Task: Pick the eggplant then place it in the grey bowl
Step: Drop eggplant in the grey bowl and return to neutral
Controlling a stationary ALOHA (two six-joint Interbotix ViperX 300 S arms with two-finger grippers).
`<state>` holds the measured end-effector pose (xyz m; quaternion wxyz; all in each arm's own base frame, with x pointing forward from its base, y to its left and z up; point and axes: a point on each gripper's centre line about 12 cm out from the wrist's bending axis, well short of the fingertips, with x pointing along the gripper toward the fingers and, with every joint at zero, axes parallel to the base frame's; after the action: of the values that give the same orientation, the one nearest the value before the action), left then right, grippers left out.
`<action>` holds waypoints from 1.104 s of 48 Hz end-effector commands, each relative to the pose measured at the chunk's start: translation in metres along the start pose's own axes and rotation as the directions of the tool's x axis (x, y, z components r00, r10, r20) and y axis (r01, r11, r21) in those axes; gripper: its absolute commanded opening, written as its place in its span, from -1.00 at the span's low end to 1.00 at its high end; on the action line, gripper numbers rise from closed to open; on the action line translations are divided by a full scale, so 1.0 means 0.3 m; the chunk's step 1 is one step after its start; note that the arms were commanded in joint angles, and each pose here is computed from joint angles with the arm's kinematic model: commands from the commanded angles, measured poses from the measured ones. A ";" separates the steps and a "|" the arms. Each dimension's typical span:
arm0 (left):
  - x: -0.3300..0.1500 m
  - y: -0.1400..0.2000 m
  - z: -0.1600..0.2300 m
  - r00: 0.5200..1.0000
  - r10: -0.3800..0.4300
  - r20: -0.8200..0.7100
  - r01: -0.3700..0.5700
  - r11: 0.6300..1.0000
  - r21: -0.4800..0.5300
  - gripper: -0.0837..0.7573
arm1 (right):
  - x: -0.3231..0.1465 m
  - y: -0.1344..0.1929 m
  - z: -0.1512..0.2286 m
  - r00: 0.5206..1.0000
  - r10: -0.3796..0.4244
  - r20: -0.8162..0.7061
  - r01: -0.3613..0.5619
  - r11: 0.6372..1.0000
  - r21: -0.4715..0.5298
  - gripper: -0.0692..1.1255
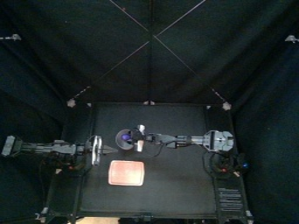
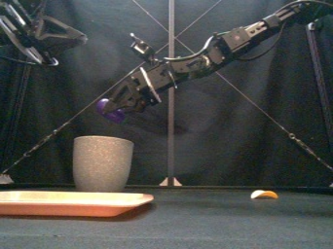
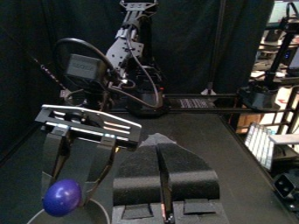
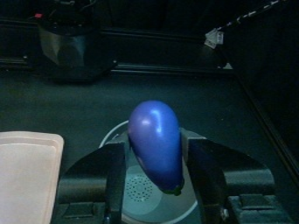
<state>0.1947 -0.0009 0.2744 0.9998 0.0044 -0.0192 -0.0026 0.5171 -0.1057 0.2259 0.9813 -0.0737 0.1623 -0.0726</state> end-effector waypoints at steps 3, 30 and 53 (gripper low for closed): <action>0.004 -0.001 0.012 1.000 -0.002 0.009 0.002 1.000 0.006 -0.88 | -0.019 -0.018 0.073 0.998 -0.013 0.055 0.012 1.000 0.007 0.57; 0.004 -0.001 0.012 1.000 -0.002 0.009 0.002 1.000 0.003 -0.88 | -0.320 -0.038 0.201 0.990 -0.033 0.139 0.031 0.999 0.021 0.80; 0.000 0.003 0.017 1.000 0.004 0.017 -0.004 1.000 0.005 -0.88 | -0.866 0.068 0.110 0.957 -0.004 0.289 -0.043 0.987 0.156 0.80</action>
<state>0.1937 -0.0006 0.2732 0.9998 0.0052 -0.0184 -0.0018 0.3115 -0.0420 0.3246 0.9972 -0.0058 0.0389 -0.0633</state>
